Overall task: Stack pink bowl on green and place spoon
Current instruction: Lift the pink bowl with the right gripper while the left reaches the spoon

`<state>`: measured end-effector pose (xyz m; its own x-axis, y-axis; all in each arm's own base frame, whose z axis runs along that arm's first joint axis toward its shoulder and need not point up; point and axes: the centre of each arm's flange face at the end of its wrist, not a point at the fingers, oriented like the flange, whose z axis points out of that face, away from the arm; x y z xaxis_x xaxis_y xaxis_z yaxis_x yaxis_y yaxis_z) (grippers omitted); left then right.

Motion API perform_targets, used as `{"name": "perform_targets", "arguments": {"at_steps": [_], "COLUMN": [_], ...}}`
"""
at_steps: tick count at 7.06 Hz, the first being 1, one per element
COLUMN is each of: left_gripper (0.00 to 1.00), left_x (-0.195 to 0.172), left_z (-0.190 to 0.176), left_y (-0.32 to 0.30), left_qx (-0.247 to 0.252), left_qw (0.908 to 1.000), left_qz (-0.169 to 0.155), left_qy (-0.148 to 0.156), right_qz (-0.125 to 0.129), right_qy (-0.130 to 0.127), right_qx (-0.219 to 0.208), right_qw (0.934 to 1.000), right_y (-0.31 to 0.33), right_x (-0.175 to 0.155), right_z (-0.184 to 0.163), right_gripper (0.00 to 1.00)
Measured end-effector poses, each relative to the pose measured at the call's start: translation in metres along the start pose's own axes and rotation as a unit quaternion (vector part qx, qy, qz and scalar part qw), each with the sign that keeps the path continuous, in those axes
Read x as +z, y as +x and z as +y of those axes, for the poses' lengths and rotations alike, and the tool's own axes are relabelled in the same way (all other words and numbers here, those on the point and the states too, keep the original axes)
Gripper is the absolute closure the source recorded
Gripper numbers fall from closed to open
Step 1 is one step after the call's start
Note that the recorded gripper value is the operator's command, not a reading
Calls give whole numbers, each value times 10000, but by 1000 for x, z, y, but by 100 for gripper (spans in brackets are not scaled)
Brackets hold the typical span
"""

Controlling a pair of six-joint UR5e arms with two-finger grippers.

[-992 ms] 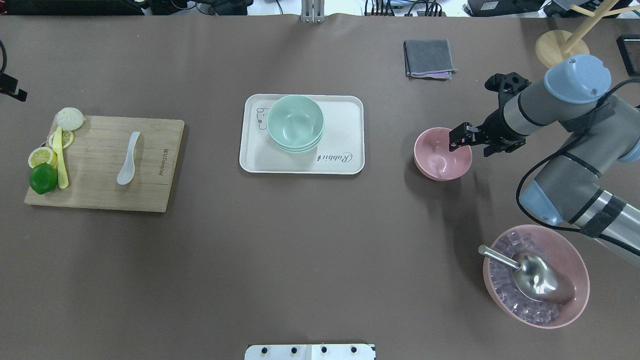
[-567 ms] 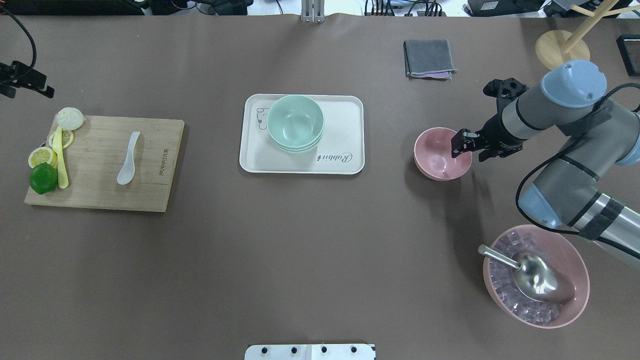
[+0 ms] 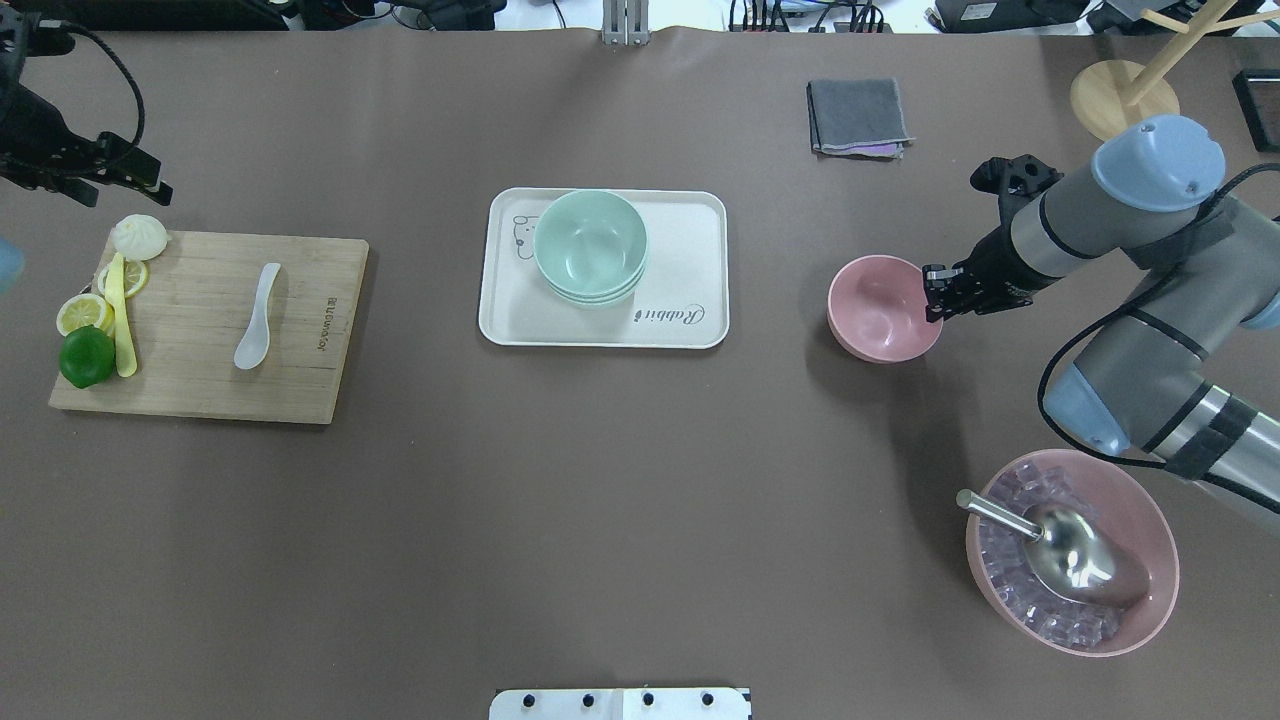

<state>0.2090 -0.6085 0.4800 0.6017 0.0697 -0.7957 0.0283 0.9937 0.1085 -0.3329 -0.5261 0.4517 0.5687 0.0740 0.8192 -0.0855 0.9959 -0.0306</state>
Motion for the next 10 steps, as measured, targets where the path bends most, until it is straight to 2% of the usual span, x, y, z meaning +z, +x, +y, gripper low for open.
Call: {"name": "perform_targets", "arguments": {"at_steps": [3, 5, 9, 10], "left_gripper": [3, 4, 40, 47], "left_x": [44, 74, 89, 88], "left_z": [-8, 1, 18, 22], "left_y": [32, 75, 84, 83], "left_qx": [-16, -282, -486, -493], "left_qw": [9995, 9987, 9975, 9974], "left_qz": [-297, -412, -498, -503], "left_qy": [-57, -81, -117, -129], "right_qz": [-344, -516, -716, -748], "right_qy": [115, 234, 379, 392], "right_qx": [-5, 62, 273, 306], "right_qw": [9993, 9984, 9963, 9960], "right_y": [-30, -52, -81, -86], "right_x": [-34, -54, -76, -79], "right_z": [-21, -34, -47, -48], "right_gripper": [100, 100, 100, 100]}}
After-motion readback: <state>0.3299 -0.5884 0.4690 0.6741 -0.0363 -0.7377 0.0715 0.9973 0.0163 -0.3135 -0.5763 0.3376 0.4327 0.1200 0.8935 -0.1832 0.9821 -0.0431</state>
